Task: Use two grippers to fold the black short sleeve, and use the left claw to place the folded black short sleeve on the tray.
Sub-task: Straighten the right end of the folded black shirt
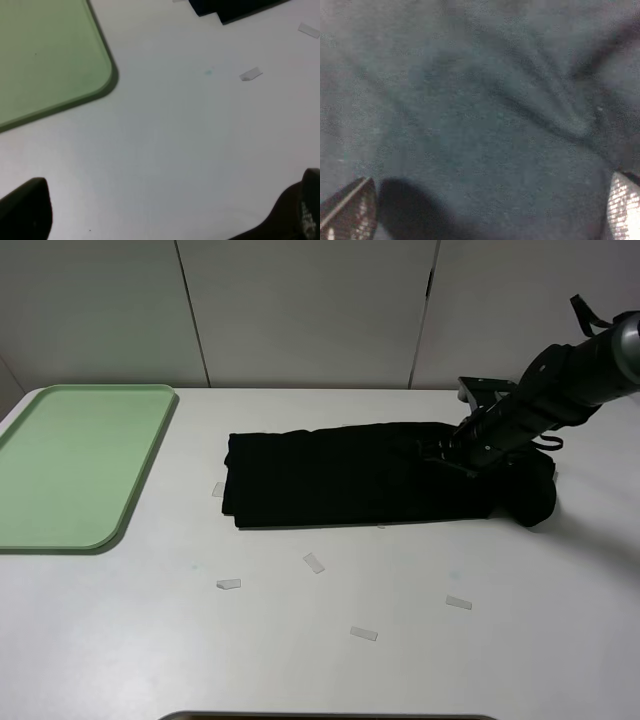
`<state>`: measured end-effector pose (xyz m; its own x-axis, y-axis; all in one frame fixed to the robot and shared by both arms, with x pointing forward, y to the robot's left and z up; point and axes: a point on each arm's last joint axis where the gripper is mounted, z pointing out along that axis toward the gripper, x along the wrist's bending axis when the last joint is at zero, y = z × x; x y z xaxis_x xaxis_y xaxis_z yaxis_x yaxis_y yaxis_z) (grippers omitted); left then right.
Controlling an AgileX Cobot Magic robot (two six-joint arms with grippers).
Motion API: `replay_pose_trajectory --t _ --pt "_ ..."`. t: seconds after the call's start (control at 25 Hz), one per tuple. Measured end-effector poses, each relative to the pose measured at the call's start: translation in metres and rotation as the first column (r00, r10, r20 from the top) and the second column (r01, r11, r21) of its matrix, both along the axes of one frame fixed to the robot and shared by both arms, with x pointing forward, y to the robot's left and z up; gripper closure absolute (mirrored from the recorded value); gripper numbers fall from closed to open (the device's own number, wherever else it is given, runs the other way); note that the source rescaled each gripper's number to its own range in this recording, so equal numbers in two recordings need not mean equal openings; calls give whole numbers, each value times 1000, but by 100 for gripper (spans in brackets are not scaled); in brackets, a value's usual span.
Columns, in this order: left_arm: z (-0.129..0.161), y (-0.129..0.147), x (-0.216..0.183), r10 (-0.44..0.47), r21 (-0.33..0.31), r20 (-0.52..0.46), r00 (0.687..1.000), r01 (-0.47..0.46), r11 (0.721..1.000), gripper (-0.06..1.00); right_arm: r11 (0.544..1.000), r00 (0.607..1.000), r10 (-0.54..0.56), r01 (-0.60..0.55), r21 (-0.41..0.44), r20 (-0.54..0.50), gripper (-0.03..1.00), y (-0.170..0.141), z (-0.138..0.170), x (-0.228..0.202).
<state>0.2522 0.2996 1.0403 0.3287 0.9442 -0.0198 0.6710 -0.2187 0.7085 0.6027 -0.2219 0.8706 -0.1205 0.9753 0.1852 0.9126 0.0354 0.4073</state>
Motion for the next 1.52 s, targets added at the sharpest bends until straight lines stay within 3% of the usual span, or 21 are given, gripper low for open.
replay_pose_trajectory --t 0.56,0.64,0.84,1.0,1.52 --pt "0 0 0 0 0 0 1000 0 1000 -4 996 998 48 -51 70 47 -3 54 5 -7" --pt "0 0 0 0 0 0 1000 0 1000 -4 994 996 57 -62 87 63 -3 57 14 -3" --pt "0 0 0 0 0 0 1000 0 1000 -4 990 970 91 -113 90 224 -3 60 69 14" --pt "0 0 0 0 0 0 1000 0 1000 -4 993 972 73 -92 75 223 -3 41 91 21" --pt "0 0 0 0 0 0 1000 0 1000 -4 982 997 -10 24 -189 73 -3 -60 68 27"
